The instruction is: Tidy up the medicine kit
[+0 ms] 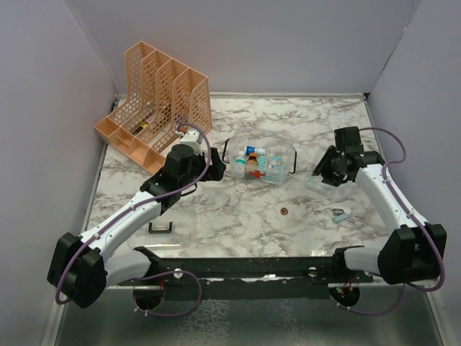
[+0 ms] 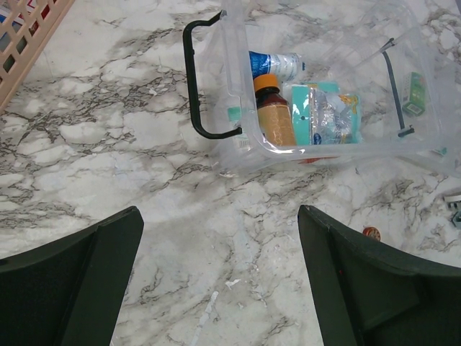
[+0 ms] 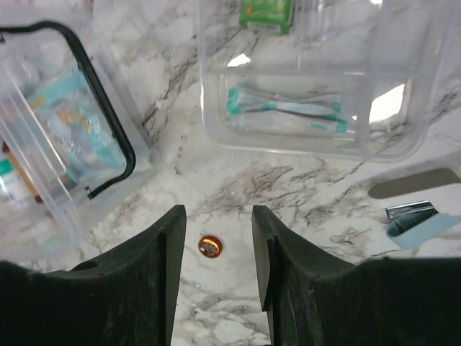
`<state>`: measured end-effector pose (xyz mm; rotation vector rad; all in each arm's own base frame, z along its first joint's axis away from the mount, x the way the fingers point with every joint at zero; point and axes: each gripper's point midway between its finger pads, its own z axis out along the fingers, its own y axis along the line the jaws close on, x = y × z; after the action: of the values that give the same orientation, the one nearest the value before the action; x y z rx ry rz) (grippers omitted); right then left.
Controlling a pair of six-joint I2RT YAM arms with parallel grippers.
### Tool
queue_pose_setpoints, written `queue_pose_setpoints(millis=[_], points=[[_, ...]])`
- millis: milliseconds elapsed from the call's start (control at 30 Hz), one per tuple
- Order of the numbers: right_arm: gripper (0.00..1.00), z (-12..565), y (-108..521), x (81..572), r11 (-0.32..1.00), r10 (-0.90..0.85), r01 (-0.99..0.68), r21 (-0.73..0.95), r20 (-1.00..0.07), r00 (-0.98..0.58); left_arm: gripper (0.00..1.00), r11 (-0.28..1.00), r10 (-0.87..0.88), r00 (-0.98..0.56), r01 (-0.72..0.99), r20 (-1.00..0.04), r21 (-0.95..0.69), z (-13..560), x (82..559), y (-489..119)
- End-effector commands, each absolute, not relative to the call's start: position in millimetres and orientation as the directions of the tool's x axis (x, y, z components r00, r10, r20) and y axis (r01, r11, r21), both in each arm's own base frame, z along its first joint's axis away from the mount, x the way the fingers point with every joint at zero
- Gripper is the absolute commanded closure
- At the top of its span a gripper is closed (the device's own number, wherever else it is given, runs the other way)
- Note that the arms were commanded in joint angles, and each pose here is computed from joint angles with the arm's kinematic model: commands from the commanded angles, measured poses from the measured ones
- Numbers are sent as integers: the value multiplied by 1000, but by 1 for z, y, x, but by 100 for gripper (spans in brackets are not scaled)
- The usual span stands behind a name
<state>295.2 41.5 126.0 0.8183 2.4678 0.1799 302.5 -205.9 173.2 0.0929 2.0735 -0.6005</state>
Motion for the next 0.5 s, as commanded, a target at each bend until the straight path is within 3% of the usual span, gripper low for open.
queue_pose_setpoints(millis=[0, 200, 467], points=[[58, 113, 70, 265, 877, 455, 356, 322, -323, -830, 8, 896, -147, -499, 298, -854, -329, 191, 309, -200], [53, 86, 106, 242, 869, 402, 297, 395, -216, -890, 8, 900, -137, -500, 297, -855, -318, 190, 308, -199], [49, 49, 138, 223, 896, 350, 289, 336, -134, -927, 8, 883, -166, -524, 298, -835, -362, 188, 304, -205]])
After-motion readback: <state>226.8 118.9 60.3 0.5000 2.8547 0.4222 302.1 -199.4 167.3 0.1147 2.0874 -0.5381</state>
